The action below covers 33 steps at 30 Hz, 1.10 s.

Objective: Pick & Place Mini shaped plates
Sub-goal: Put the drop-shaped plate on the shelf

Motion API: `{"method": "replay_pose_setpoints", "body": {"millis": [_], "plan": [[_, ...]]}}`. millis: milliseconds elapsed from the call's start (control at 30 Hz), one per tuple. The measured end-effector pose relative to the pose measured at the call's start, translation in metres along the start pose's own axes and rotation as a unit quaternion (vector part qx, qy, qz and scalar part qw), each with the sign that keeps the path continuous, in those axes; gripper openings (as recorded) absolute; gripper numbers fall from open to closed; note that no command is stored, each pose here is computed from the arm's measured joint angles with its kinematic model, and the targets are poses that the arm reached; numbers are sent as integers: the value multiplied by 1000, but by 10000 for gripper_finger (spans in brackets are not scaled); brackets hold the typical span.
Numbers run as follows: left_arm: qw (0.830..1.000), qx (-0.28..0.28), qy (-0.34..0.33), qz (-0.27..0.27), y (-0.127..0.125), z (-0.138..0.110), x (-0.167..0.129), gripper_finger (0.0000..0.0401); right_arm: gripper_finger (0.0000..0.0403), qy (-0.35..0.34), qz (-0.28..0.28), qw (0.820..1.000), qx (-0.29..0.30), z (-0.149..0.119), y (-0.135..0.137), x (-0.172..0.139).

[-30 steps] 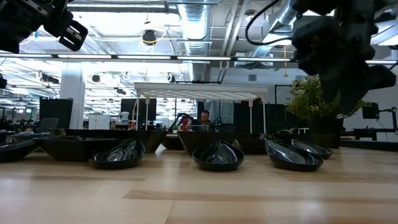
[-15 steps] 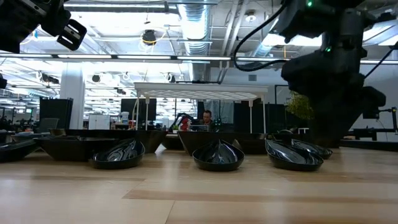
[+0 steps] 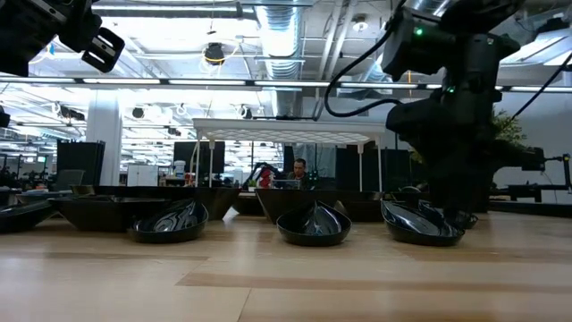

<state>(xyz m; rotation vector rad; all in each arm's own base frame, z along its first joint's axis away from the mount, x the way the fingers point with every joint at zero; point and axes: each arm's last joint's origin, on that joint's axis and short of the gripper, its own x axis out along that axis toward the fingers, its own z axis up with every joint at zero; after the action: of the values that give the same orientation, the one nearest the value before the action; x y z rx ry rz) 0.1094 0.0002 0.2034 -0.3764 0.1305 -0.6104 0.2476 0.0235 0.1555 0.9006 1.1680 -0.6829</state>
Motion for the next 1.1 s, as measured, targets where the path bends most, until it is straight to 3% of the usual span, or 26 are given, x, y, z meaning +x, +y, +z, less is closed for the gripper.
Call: {"method": "replay_pose_setpoints", "body": {"millis": [567,767,1100], "plan": [[1000,2,0,0,0,0,0,182,168,16,3,1000,11,-1,-3,3],[1000,2,0,0,0,0,0,182,168,8,24,1000,13,-2,2,2],[1000,2,0,0,0,0,0,182,168,-12,12,1000,12,-7,3,2]]}}
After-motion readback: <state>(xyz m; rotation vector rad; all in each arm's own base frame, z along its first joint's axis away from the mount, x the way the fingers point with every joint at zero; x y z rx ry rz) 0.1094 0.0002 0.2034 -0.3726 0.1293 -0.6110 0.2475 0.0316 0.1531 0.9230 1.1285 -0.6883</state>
